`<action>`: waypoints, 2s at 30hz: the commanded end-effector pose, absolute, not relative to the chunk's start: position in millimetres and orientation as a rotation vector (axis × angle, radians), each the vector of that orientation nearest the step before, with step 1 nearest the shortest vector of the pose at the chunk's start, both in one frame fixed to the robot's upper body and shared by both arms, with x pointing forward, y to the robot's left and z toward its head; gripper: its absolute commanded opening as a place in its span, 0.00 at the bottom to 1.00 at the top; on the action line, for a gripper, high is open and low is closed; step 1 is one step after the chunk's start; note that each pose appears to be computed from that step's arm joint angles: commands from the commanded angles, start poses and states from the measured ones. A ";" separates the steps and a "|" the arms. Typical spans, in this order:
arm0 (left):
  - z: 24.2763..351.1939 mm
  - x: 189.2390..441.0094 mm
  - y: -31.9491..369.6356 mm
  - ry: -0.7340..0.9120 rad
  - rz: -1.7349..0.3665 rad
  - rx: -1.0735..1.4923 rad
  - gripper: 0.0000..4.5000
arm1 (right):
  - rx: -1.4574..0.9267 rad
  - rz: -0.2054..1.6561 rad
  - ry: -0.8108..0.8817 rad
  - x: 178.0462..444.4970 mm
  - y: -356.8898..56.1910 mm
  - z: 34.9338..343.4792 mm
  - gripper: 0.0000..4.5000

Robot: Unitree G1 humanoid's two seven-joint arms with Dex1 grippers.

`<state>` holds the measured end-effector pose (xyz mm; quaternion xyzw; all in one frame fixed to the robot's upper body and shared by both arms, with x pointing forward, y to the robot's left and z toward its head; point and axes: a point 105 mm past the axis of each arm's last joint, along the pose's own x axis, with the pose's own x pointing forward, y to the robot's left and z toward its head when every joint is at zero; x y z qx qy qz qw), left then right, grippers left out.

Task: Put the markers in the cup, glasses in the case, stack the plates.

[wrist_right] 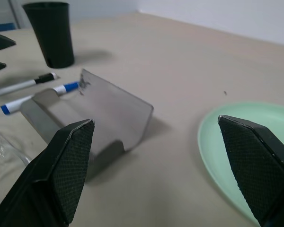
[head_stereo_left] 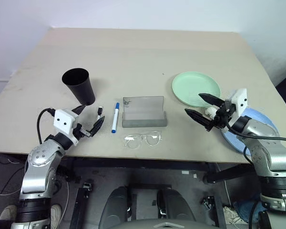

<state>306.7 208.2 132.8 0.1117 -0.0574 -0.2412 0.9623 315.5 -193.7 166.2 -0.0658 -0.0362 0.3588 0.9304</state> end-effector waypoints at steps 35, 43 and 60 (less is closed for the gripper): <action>139.8 326.6 169.2 -0.165 -0.640 0.233 1.00 | -0.246 0.389 0.576 258.6 -285.8 135.2 0.99; 139.9 328.2 170.4 -0.162 -0.653 0.249 1.00 | -0.298 0.380 0.632 255.9 -279.9 129.7 0.99; 140.7 326.6 170.3 -0.163 -0.652 0.246 1.00 | -0.285 0.310 0.699 267.6 -289.2 106.5 0.73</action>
